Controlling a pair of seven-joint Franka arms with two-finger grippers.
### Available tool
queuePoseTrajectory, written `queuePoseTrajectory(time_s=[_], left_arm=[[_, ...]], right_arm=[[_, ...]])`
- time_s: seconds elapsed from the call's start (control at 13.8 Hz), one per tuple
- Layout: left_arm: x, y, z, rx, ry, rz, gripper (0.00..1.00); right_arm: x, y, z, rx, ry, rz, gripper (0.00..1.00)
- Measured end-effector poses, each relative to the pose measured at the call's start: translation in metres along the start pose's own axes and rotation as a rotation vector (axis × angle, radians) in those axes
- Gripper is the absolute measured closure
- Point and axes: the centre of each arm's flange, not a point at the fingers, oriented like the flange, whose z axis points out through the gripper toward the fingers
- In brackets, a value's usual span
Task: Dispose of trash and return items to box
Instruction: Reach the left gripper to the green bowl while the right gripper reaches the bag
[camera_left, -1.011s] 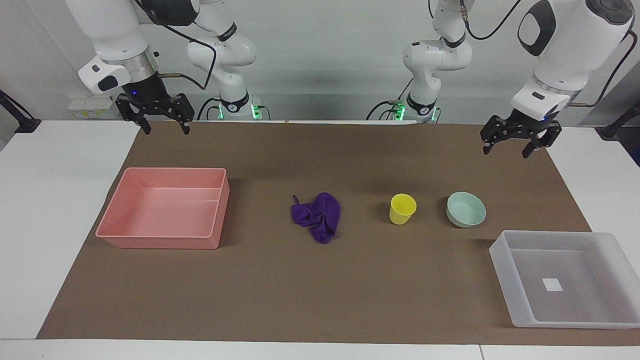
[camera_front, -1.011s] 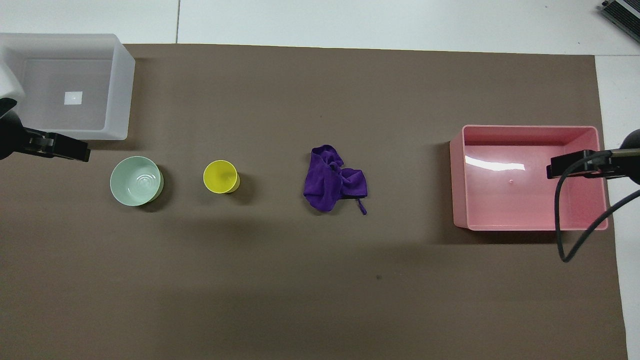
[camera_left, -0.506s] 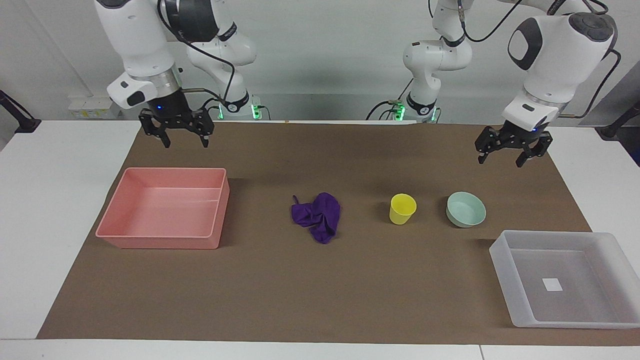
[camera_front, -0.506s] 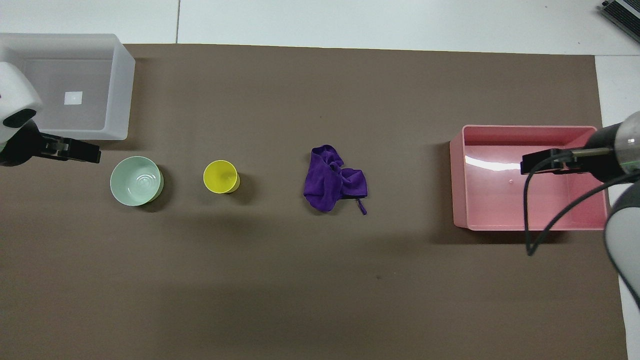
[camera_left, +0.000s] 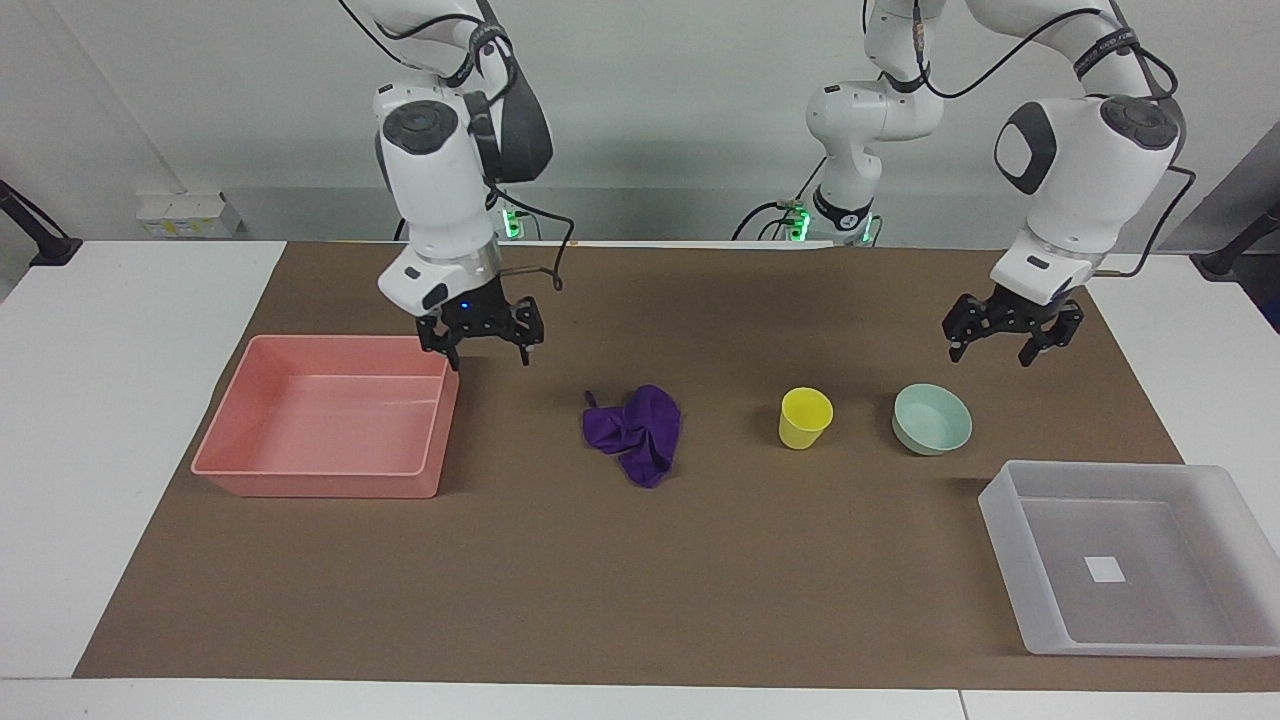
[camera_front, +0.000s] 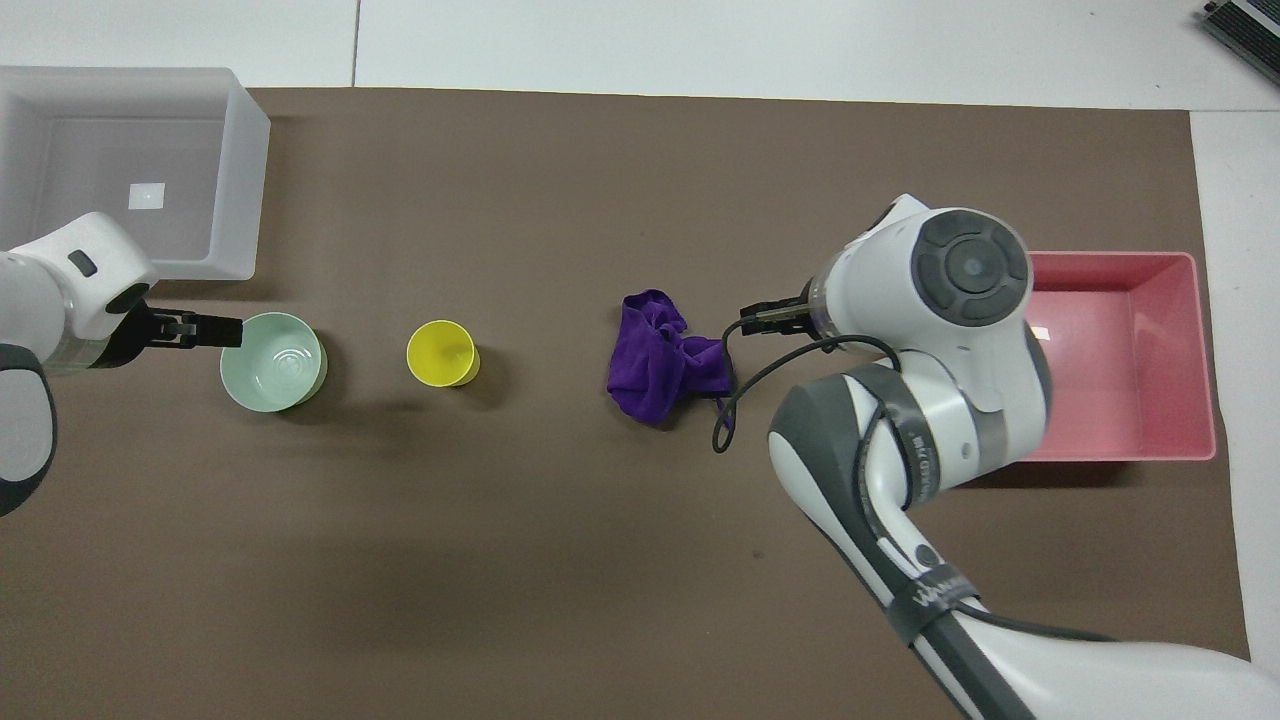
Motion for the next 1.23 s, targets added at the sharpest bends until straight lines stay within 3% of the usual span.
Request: queuePoseTrajectory(time_s=[0.43,0.94,1.01,1.08,1.23], left_arm=[[-0.001,-0.023,0.059,0.004,0.034,-0.047,0.0],[-0.026,-0.022,0.112,-0.026,-0.011,-0.088,0.0],[-0.028,-0.022,0.115,-0.031,-0.016,-0.094,0.07],[-0.03,-0.022,0.116,-0.033,-0.02,-0.097,0.07],[-0.032,-0.022,0.118,-0.034,-0.024,-0.098,0.33]], right_arm=[[-0.014,-0.105,0.065,0.072,0.047,0.104,0.0],[-0.018,-0.115,0.086,0.073,0.047,0.083,0.0],[-0.02,-0.114,0.092,0.072,0.048,0.072,0.0],[-0.022,-0.113,0.096,0.07,0.046,0.058,0.07],[-0.024,-0.113,0.098,0.067,0.041,0.042,0.32]])
